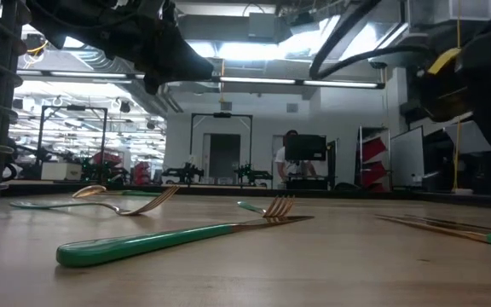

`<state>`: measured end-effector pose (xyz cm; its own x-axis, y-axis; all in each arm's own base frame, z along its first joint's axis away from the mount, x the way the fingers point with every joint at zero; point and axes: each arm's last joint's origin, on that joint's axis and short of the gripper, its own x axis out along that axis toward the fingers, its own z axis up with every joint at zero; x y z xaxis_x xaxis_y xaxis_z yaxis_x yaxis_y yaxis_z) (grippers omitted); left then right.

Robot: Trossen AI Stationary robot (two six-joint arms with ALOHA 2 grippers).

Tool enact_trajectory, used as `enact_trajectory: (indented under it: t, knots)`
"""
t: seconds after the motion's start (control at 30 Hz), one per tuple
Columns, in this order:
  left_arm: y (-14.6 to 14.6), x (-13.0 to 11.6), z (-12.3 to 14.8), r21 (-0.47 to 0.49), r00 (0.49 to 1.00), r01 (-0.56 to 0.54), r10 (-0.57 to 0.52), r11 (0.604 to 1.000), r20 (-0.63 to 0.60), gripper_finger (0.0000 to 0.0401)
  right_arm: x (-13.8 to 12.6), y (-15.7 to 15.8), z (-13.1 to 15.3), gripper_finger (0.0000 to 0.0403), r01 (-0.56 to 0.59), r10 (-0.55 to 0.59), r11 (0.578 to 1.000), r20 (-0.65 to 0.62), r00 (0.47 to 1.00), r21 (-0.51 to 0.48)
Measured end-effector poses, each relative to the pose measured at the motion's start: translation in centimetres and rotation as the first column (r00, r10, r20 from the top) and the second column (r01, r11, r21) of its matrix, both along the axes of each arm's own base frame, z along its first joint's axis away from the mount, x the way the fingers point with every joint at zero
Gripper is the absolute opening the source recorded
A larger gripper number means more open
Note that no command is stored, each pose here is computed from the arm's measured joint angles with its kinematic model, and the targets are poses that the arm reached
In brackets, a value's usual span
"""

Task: Sort silverware
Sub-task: Put the right knife into the cutlery rack

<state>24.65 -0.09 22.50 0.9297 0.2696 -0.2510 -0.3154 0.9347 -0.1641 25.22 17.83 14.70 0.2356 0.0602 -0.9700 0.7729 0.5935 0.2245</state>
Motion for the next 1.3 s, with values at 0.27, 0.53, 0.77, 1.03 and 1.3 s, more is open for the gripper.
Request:
enact_trajectory:
  t: [0.27, 0.53, 0.77, 1.03, 1.3]
  knots:
    - [-0.2, 0.0, -0.1, 0.0, 1.0, 0.011, -0.011, 1.0, -0.009, 0.0072, 0.3, 0.1, -1.2, 0.0117, 0.031, -0.031, 0.999, -0.035, 0.999, -0.016]
    - [-0.5, -0.1, -0.4, 0.001, 0.999, 0.022, -0.022, 1.0, -0.038, 0.0072, 0.3, -0.1, -2.3, 0.0108, 0.055, -0.059, 0.998, -0.096, 0.994, -0.039]
    - [-0.5, -0.1, -0.4, 0.001, 0.999, 0.022, -0.022, 1.0, -0.047, 0.0072, 0.4, -0.5, -2.4, 0.003, 0.043, -0.049, 0.997, -0.105, 0.993, -0.06]
    - [-0.5, -0.2, -0.5, 0.001, 0.998, 0.022, -0.022, 1.0, -0.053, 0.0072, 0.5, -0.8, -2.4, 0.0039, 0.041, -0.049, 0.995, -0.098, 0.994, -0.086]
    - [-0.5, -0.2, -0.5, 0.001, 0.998, 0.022, -0.022, 1.0, -0.052, 0.0072, 1.0, -1.7, -2.4, 0.0035, -0.006, -0.004, 0.994, -0.096, 0.995, -0.107]
